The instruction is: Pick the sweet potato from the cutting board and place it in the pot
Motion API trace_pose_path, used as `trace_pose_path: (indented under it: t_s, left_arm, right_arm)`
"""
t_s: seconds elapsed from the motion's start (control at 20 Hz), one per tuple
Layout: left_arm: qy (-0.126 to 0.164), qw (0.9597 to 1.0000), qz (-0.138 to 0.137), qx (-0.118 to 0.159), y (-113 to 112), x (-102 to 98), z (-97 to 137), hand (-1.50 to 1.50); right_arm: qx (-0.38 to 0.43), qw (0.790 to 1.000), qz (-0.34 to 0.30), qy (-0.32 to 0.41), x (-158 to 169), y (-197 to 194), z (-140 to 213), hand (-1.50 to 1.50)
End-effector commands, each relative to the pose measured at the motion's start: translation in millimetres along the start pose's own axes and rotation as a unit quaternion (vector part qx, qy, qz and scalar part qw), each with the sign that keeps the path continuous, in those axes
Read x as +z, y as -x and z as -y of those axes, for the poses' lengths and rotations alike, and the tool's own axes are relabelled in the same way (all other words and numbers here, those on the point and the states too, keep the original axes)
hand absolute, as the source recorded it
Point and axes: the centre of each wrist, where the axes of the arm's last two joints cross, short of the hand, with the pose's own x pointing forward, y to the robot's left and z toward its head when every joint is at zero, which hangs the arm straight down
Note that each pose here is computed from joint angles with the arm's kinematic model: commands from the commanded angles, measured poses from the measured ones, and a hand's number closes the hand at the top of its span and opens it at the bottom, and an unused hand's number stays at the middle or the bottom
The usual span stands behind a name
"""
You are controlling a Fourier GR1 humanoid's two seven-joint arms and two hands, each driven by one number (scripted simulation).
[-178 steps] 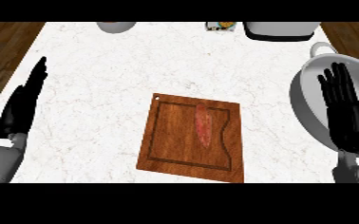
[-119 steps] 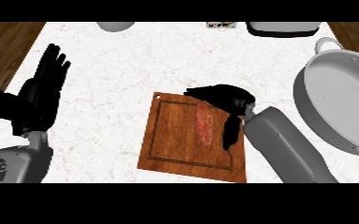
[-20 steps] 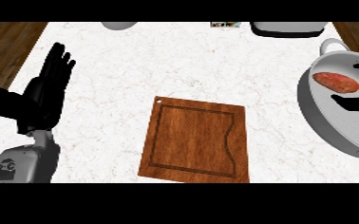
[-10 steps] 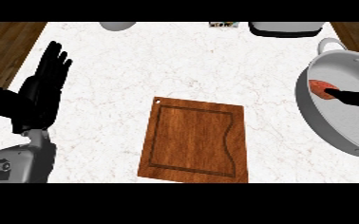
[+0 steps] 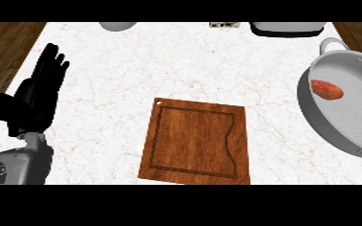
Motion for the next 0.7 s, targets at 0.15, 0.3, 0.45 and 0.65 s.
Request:
trace_pose_path:
  t_s: [0.15, 0.3, 0.45, 0.65]
  left_arm:
    - [-0.001, 1.0, 0.003, 0.002, -2, 10, -2, 0.0]
    - [0.003, 1.0, 0.005, -0.002, -13, -2, 1, 0.0]
    - [0.006, 1.0, -0.003, 0.0, 2, 5, -2, 0.0]
    - [0.003, 1.0, 0.005, -0.003, 13, 8, 0, 0.0]
  right_arm:
    - [-0.016, 1.0, 0.005, -0.002, 27, 1, 74, -1.5]
    - [-0.014, 1.0, 0.001, -0.015, 41, 0, 98, -1.5]
    - [-0.009, 1.0, -0.002, -0.021, 43, -5, 109, -1.5]
    - [-0.01, 1.0, -0.005, -0.018, 51, 11, 98, -1.5]
